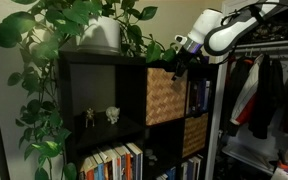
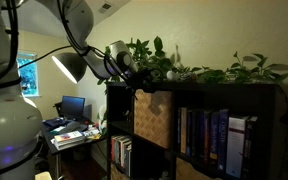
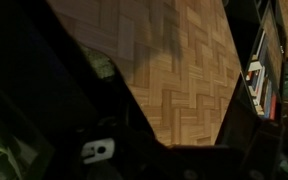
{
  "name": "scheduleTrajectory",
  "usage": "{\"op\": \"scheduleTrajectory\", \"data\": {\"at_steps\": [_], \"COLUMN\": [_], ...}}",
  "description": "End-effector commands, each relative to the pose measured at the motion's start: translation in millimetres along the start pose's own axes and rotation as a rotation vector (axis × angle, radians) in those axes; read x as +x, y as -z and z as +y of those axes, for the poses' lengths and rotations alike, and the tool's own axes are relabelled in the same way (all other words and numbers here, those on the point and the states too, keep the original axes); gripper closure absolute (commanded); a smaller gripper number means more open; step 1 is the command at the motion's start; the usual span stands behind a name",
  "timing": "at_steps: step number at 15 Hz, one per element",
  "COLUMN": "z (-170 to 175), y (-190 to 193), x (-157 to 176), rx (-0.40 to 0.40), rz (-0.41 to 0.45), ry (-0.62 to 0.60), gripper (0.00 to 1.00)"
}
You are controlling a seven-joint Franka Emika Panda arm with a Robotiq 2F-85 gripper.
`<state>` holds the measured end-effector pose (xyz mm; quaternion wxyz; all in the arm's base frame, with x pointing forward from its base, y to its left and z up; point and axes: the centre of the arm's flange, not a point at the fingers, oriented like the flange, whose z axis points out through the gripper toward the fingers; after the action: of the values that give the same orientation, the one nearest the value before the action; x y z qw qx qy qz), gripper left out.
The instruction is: Open the shelf drawer, pick up two objects from the top of the shelve, put them in the drawer and close it
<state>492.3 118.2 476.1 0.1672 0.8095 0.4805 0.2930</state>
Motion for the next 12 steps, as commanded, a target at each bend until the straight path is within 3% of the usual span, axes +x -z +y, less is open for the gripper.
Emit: {"op": "scheduleTrajectory", "data": {"at_steps": [1,5,12], "z": [0,-7,-13], "y": [-9,-26,-34], "x": [1,1,2], "rx": [-0.114,-0.124,-0.031], "rz": [0.014,-0.030,-0.079], "ry": [0.012,0.036,0.039], "gripper": [0.00,0.00,0.00]}}
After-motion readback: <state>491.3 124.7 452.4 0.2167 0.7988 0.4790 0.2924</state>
